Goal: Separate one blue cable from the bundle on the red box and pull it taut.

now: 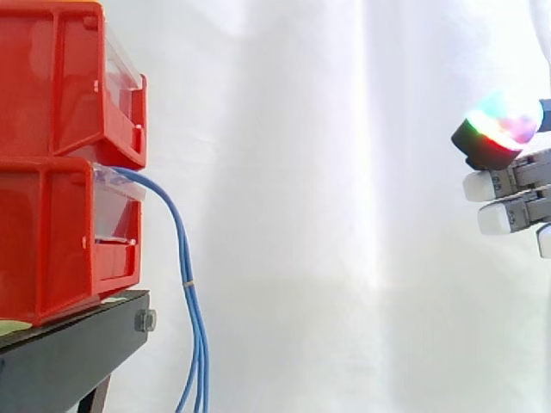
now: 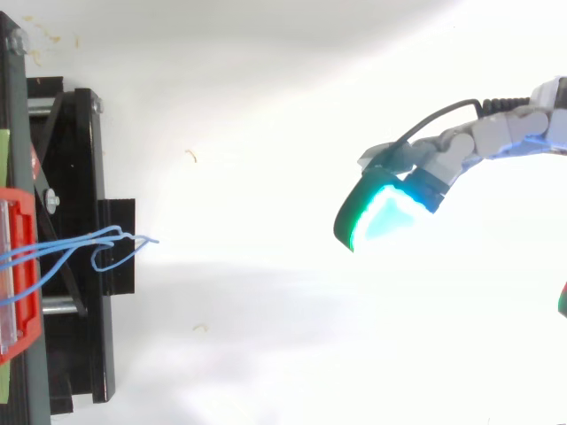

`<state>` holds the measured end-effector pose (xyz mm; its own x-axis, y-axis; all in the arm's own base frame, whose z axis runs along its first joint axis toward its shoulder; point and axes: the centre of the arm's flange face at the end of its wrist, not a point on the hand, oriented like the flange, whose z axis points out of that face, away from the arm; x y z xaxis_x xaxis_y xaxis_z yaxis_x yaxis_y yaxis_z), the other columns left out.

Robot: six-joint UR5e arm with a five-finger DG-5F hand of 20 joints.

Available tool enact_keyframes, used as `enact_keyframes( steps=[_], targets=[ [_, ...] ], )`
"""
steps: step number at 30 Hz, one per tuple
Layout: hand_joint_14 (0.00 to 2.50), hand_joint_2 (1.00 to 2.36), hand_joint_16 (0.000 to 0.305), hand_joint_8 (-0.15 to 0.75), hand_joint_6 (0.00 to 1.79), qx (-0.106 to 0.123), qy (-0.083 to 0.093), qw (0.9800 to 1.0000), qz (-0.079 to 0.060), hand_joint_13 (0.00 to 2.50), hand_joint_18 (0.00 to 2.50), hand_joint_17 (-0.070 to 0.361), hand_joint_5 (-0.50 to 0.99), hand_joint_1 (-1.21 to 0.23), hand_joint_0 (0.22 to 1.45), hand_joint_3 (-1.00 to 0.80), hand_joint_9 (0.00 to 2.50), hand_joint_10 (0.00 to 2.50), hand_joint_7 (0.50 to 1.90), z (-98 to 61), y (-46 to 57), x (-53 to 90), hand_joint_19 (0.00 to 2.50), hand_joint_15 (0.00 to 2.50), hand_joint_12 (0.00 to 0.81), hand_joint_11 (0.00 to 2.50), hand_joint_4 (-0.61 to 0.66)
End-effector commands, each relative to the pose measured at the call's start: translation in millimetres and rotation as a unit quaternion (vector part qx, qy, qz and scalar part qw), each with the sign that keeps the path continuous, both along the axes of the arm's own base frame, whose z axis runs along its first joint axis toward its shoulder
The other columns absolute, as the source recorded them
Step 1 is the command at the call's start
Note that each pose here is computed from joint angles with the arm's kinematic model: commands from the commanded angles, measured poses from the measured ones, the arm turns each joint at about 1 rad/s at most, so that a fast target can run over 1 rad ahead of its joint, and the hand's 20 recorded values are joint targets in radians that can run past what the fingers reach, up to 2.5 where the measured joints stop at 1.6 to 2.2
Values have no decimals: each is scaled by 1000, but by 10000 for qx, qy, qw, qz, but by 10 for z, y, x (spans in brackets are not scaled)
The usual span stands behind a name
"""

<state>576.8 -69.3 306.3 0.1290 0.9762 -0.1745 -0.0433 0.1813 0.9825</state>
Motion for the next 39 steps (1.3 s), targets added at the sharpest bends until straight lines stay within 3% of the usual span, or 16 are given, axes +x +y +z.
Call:
enact_keyframes(
  steps=[1,6,12,17,24,29,34,36,37,39],
  targets=[
    [3,1000,45,267,501,-80,-44,10000,-40,329,470,101,-243,-491,514,-500,304,1,670,10,-4,10,318,155,333,66,165],
    [3,1000,45,267,501,-219,-149,9996,-132,330,470,101,-243,-490,514,-500,307,1,670,37,-16,32,325,151,334,67,164],
    [3,1000,45,267,501,-448,-131,9987,-183,330,469,100,-243,-491,515,-500,307,0,670,40,-21,34,321,154,334,68,167],
    [3,1000,44,267,501,-638,-128,9973,-348,330,469,100,-241,-493,515,-500,307,0,669,47,-49,36,321,158,333,68,168],
    [5,1000,45,269,501,-790,-106,9960,-407,332,471,100,-241,-492,515,-500,312,0,669,48,-58,35,321,155,333,63,168],
    [4,1000,45,269,501,-975,-165,9939,-481,333,471,100,-241,-492,516,-500,312,0,668,69,-64,51,322,159,334,65,167],
    [3,1000,45,269,501,-1237,-129,9905,-593,335,472,101,-242,-493,516,-500,313,1,669,59,-79,58,321,159,334,63,167],
    [3,1000,45,269,501,-1264,-56,9901,-608,335,472,101,-242,-493,516,-500,312,1,669,-99,-73,121,321,156,334,69,166],
    [3,1000,45,269,501,-1264,-56,9901,-608,335,472,101,-242,-493,516,-500,313,0,668,-99,-73,121,326,159,334,65,166],
    [3,1000,45,269,501,-1189,-31,9910,-611,336,472,101,-242,-493,516,-500,313,1,669,-382,-65,232,325,159,334,63,165]
  ],
)
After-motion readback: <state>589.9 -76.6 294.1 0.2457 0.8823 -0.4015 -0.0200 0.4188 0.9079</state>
